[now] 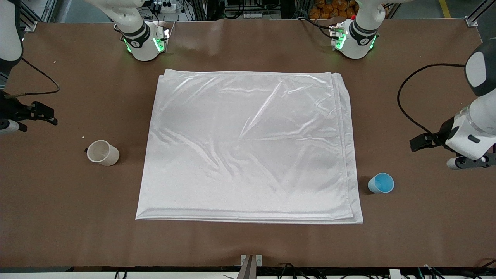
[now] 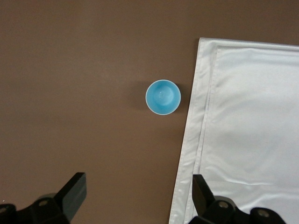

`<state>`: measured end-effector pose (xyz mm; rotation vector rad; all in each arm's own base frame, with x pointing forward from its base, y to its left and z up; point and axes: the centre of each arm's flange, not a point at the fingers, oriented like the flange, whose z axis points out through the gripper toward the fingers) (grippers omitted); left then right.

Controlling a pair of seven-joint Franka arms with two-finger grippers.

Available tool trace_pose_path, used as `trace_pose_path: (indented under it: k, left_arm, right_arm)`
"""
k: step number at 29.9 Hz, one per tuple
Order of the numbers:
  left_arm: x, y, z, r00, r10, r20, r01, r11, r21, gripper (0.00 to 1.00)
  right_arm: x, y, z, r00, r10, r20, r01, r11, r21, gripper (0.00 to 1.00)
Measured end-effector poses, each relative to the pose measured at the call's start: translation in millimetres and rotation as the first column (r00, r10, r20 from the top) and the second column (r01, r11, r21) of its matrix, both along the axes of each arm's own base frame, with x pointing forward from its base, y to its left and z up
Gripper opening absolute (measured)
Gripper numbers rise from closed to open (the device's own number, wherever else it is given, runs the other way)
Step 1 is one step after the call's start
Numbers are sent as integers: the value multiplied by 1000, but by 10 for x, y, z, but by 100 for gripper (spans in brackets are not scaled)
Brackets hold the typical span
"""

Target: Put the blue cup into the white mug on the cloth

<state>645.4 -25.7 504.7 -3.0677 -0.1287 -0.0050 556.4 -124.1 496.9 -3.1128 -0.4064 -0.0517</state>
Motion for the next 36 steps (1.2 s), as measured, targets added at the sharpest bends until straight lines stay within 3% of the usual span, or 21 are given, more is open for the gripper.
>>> trace_pose_path:
  k: [3, 9, 16, 22, 30, 36]
  left_arm:
    - [82, 68, -221, 1000, 6, 5, -6, 1000, 3, 100]
    - [178, 214, -683, 999, 19, 40, -19, 1000, -3, 100]
    - [209, 225, -1141, 999, 16, 29, -16, 1000, -7, 100]
    - [263, 315, -1373, 999, 28, 25, -28, 1000, -9, 100]
    - [332, 433, -1776, 999, 43, 10, -43, 999, -12, 100]
    - [406, 432, -1972, 999, 42, 6, -41, 999, -14, 100]
  right_arm:
    - [-15, -63, -179, 998, 69, 3, -69, 998, -4, 100]
    - [-95, -211, -560, 980, 194, -38, -194, 981, 8, 100]
    - [-45, -291, -869, 937, 345, -53, -345, 939, 15, 100]
    - [25, -385, -1227, 871, 488, -60, -487, 873, 21, 100]
    - [118, -439, -1634, 745, 665, -59, -665, 747, 22, 100]
    - [146, -446, -1823, 699, 712, -63, -712, 702, 27, 100]
